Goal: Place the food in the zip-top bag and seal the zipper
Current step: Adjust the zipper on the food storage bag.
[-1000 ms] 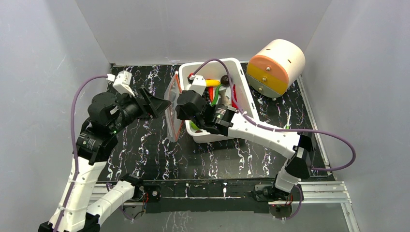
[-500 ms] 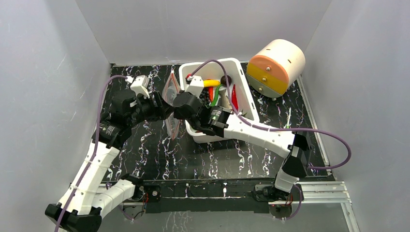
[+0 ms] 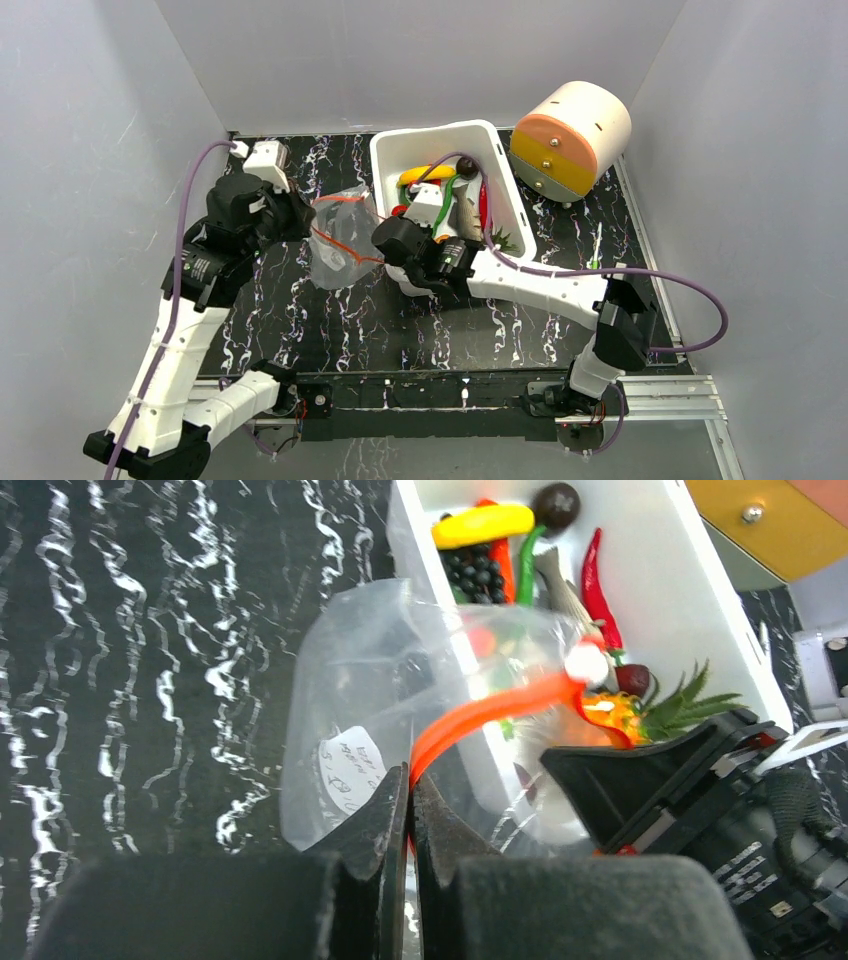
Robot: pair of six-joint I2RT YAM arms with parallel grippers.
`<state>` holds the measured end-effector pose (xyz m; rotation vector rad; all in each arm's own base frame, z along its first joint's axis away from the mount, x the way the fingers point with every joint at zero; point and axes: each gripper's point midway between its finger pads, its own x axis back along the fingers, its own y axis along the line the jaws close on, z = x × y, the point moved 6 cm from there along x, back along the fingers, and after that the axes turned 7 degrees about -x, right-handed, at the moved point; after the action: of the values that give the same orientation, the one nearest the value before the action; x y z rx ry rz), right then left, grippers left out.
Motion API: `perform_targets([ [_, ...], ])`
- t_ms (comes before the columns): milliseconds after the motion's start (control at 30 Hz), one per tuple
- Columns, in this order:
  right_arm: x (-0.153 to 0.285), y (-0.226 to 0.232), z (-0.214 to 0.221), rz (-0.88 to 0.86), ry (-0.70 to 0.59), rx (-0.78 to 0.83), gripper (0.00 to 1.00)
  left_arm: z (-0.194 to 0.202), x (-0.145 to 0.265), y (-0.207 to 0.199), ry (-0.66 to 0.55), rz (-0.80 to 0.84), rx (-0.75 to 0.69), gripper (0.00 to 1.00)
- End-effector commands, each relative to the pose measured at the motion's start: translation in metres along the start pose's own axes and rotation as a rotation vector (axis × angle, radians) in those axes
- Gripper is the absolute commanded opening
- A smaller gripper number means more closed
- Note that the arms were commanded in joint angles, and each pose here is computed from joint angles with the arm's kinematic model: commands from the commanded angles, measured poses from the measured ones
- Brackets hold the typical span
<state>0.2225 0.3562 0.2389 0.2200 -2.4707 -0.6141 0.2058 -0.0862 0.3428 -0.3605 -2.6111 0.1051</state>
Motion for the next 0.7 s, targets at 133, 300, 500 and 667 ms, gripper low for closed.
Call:
perform_targets([
  [133, 0.021, 0.013, -0.026, -0.148, -0.041, -0.114, 0.08, -0.009, 0.024, 0.012, -0.088, -0.054, -0.123, 0.0],
  [300, 0.03, 0.027, -0.018, -0.334, 0.03, 0.008, 0.22, 0.015, 0.007, -0.003, 0.001, 0.091, -0.11, 0.0],
  [500, 0.058, 0.029, -0.033, -0.52, -0.006, 0.141, 0.43, 0.031, -0.001, -0.004, 0.086, 0.097, -0.072, 0.0],
  [667, 0.092, 0.011, -0.051, -0.547, 0.018, 0.296, 0.73, 0.033, -0.001, -0.007, 0.056, 0.127, -0.064, 0.0],
])
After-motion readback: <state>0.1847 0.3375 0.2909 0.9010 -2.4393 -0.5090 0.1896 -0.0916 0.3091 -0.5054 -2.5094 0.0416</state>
